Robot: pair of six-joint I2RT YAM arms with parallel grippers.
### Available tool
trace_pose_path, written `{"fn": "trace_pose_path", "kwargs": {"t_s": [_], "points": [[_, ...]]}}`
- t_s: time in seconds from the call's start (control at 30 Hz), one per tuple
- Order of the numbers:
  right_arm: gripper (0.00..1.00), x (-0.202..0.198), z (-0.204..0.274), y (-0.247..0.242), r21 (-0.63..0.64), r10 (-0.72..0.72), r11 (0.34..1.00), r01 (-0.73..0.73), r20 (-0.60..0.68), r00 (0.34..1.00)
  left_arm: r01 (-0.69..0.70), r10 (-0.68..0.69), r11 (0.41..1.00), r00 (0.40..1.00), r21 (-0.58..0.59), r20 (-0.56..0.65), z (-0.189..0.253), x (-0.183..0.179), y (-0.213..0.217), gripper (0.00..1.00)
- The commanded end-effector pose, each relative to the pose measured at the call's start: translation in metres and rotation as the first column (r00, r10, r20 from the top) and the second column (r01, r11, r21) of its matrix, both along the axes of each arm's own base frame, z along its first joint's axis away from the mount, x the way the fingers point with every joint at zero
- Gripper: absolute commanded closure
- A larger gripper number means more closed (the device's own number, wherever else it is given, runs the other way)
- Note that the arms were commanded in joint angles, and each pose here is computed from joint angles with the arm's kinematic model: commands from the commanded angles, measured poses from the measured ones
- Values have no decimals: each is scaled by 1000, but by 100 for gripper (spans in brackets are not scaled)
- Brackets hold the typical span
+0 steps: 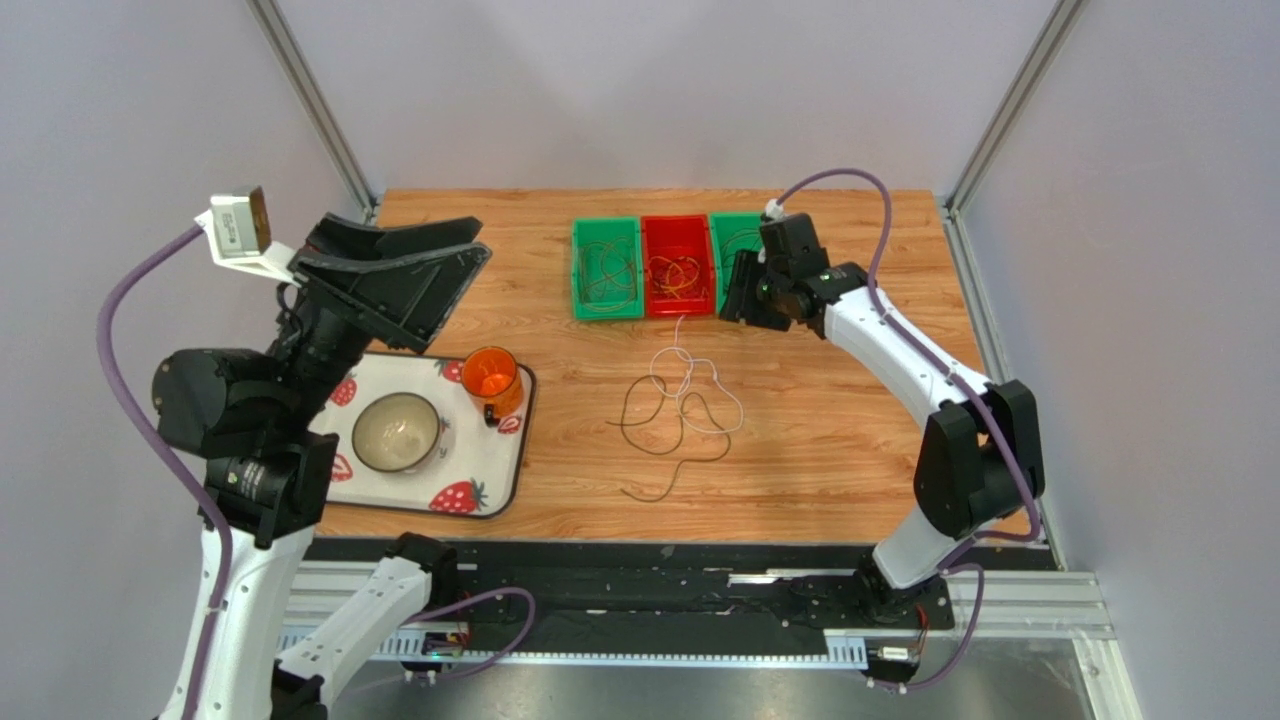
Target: Untangle the cables
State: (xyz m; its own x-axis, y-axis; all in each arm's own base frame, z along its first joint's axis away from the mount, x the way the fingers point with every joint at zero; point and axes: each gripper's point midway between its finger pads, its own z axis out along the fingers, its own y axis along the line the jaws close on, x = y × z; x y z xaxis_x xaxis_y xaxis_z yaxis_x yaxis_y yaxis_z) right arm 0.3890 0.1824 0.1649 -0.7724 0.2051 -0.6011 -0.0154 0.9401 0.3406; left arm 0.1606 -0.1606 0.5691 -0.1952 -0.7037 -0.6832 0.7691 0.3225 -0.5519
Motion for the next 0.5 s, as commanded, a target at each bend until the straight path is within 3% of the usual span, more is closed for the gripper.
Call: {"fn": "trace_pose_path", "kwargs": {"t_s": [0.0,0.3,0.47], "points": [[50,-3,-28,26,65,86,994,-83,-35,996,179,-172,978,982,-106,74,45,-30,-8,1],[51,-12,-79,38,32,122,992,-119,-143,982,172,-152,973,980,-157,127,65,-45,3,1],[51,-9,-93,43,22,130,992,-128,-168,977,165,-153,977,984,-136,92,67,-37,-1,1]]}}
